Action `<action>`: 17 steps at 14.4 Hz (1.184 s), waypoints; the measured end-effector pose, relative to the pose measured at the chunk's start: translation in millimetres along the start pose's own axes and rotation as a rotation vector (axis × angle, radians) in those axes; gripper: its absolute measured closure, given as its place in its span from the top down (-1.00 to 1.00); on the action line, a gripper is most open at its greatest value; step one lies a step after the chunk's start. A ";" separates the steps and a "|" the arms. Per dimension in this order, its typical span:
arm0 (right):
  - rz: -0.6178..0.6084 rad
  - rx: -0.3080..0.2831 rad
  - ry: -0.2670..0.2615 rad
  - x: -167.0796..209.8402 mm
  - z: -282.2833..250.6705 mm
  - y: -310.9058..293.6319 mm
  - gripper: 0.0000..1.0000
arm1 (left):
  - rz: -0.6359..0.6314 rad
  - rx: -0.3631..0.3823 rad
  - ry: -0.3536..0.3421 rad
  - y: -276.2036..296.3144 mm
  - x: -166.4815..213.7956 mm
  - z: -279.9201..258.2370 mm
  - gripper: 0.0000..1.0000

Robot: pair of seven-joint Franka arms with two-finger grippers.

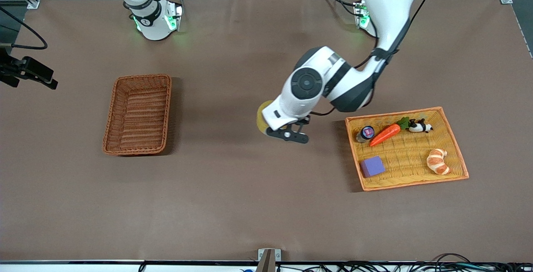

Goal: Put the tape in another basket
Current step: 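Carry the tape with the left gripper toward the table middle, then set the tape down with the left gripper while the right gripper reaches it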

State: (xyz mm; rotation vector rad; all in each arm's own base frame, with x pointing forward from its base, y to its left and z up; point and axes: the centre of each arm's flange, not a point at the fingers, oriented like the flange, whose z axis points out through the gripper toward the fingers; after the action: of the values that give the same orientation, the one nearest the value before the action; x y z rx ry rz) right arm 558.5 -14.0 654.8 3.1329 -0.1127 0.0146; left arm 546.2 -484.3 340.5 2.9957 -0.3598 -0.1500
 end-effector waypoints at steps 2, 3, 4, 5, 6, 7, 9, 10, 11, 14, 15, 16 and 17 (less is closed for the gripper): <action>-0.001 0.000 0.000 0.0 0.0 -0.4 1.00 | 0.010 -0.033 0.013 27.0 -4.6 23.5 -0.58; -0.002 0.000 0.000 0.0 0.0 -0.9 1.00 | 0.004 -0.065 0.009 37.0 -5.7 35.6 -0.58; -0.004 0.000 0.000 -0.1 0.0 -2.4 1.00 | -0.012 -0.110 -0.002 45.3 -6.0 47.9 -0.58; -0.011 0.001 0.002 0.0 0.1 -5.9 1.00 | -0.035 -0.156 -0.012 51.3 -5.2 59.1 -0.58; -0.022 0.001 0.011 1.0 0.6 -12.2 1.00 | -0.055 -0.195 -0.014 56.2 -2.8 68.9 -0.58; -0.038 0.002 0.022 2.6 2.7 -21.4 1.00 | -0.069 -0.214 -0.013 58.0 0.9 77.6 -0.58; -0.073 0.004 0.035 7.2 12.7 -42.9 1.00 | -0.091 -0.224 -0.009 51.5 12.4 90.9 -0.58; -0.089 0.004 0.035 10.3 21.4 -53.5 1.00 | -0.105 -0.227 0.004 45.0 20.1 98.7 -0.58; -0.102 0.005 0.037 14.4 31.5 -63.1 1.00 | -0.119 -0.233 0.021 40.0 26.8 108.0 -0.58; -0.147 0.009 0.039 25.0 68.9 -92.2 1.00 | -0.137 -0.239 0.035 34.6 33.9 136.7 -0.58; -0.163 0.012 0.040 27.4 81.4 -103.0 1.00 | -0.139 -0.236 0.036 33.2 35.1 140.7 -0.58; -0.176 0.015 0.042 30.1 93.6 -114.2 1.00 | -0.141 -0.231 0.040 31.0 36.7 141.2 -0.58; -0.179 0.019 0.045 33.3 104.6 -125.1 1.00 | -0.143 -0.229 0.045 29.2 38.4 140.1 -0.58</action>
State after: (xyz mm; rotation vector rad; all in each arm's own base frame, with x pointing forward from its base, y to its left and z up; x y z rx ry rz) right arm 601.6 107.6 549.8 3.1462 0.1692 0.0858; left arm 560.9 -536.8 202.8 2.7909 -0.1138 -0.1274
